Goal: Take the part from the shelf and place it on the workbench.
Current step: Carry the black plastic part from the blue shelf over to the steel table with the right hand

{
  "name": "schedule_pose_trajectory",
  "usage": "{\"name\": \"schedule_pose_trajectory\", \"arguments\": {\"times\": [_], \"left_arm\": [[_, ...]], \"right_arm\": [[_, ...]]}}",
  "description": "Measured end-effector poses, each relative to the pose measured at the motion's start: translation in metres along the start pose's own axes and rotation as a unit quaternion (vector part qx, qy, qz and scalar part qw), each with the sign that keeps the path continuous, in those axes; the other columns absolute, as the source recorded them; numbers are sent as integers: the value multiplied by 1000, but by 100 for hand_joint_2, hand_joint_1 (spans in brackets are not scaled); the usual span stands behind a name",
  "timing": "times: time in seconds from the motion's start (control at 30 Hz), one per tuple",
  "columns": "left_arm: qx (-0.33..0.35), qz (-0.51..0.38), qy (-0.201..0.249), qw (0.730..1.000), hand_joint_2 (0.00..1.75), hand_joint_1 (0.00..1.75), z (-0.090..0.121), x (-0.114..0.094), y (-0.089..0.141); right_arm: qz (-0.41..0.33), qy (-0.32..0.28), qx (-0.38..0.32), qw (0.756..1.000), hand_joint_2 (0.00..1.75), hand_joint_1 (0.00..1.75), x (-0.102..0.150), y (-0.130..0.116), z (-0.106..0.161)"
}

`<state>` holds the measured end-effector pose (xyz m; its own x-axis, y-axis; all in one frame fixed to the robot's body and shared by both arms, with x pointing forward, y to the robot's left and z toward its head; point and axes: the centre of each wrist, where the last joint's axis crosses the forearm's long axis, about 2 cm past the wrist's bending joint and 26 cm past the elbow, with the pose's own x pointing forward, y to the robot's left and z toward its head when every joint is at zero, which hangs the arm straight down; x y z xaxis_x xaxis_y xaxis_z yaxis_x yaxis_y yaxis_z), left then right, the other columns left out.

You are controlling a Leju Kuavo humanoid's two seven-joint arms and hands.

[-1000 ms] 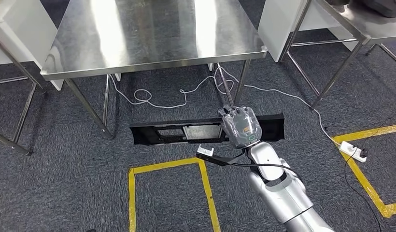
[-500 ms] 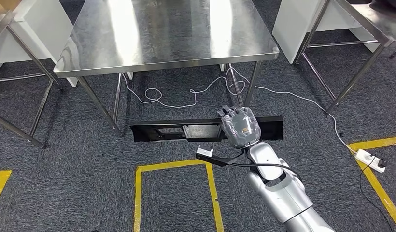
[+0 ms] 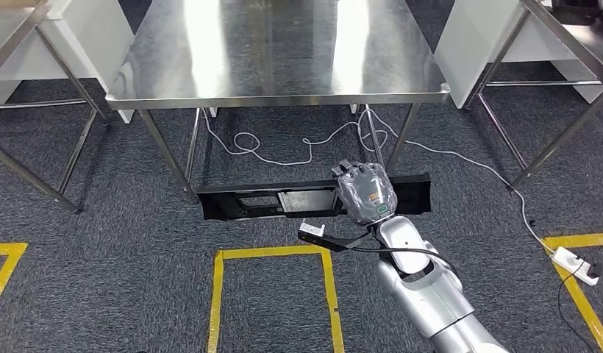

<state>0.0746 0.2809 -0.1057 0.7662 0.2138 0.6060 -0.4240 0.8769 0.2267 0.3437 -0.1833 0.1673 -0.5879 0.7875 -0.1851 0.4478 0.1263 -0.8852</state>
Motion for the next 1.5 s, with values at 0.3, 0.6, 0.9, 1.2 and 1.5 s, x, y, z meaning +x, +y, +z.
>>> {"name": "schedule_pose_trajectory", "arguments": {"times": [0.3,0.6,0.9,1.2,1.5], "left_arm": [[-3,-6,0,1000,175,0,-1,1,0],[0,-8,-3,1000,175,0,-2,3,2],[2,-10,-5,1000,175,0,-4,3,6],[-6,-14,-3,1000,175,0,-3,2,5],[1,-12,2,1000,175,0,-3,-1,10]], "right_arm": [[5,17,12,1000,175,175,0,7,14],[13,17,3,1000,175,175,8,5,10],[40,44,-6,998,175,175,0,1,9],[91,90,-24,991,175,175,-56,-17,0],[120,96,-40,987,175,175,-89,-34,-20]]}}
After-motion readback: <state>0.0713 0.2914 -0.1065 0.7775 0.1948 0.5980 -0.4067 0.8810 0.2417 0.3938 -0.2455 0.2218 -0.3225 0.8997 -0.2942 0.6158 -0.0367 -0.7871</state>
